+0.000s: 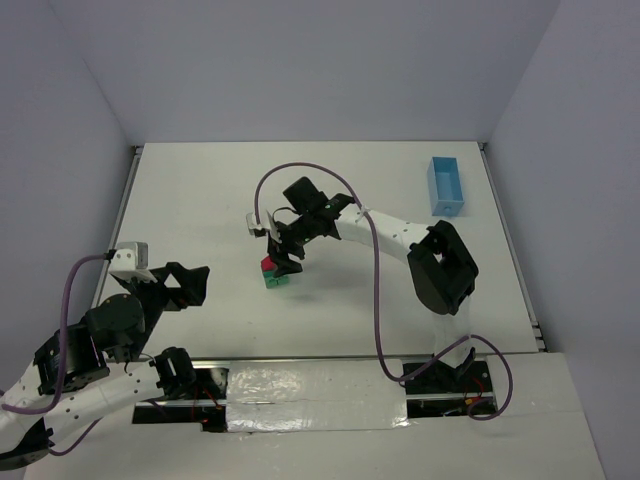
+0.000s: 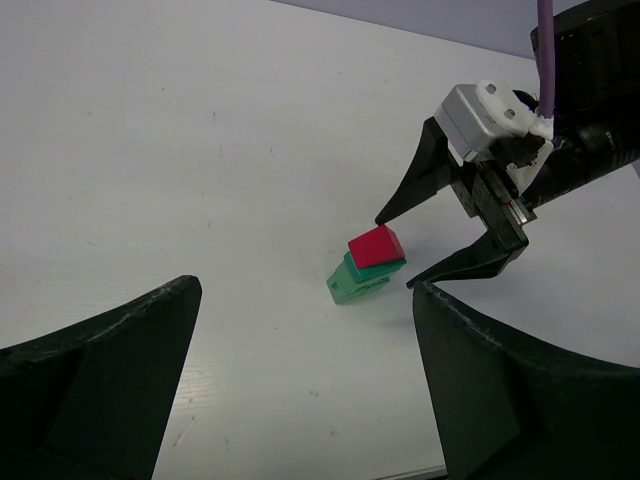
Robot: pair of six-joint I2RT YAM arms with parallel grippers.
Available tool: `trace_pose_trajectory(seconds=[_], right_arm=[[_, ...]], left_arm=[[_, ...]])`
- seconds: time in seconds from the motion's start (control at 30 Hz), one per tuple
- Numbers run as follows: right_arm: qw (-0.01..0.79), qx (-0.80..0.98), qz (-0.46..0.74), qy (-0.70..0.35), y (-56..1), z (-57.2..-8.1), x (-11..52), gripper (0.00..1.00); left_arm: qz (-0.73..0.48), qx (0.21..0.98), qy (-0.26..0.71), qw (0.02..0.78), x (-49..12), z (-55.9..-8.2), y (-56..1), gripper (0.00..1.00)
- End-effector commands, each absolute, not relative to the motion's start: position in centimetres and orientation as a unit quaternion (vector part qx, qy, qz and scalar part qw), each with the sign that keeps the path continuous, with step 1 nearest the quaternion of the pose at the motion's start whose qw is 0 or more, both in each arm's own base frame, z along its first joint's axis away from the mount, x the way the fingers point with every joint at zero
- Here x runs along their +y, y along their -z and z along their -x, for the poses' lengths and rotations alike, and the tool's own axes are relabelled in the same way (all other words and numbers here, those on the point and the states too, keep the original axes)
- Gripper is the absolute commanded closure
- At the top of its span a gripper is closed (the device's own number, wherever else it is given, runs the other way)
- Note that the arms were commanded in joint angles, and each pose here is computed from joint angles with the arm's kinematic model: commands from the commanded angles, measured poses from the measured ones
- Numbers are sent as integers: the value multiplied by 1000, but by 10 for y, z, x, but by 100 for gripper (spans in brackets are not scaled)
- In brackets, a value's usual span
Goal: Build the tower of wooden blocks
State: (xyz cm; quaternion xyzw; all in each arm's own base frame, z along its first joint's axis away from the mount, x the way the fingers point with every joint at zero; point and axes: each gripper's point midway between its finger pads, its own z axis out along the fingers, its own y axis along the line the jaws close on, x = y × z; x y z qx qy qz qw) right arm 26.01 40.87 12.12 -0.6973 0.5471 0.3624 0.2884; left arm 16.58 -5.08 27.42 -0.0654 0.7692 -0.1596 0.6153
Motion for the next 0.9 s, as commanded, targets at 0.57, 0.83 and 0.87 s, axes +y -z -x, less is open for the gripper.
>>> trace_pose_trajectory(seconds=[0.57,0.83,0.87], right_arm=[[322,528,704,-349,-131,-265,420,33],[323,531,704,-343,-126,-266,419,41],[323,534,703,-342,-125,-266,420,42]], left_arm=[[66,761,167,623,-53,-168,-279,1],[67,761,168,623,-53,-167,-279,0],[67,760,169,624,-52,-167,-280,1]])
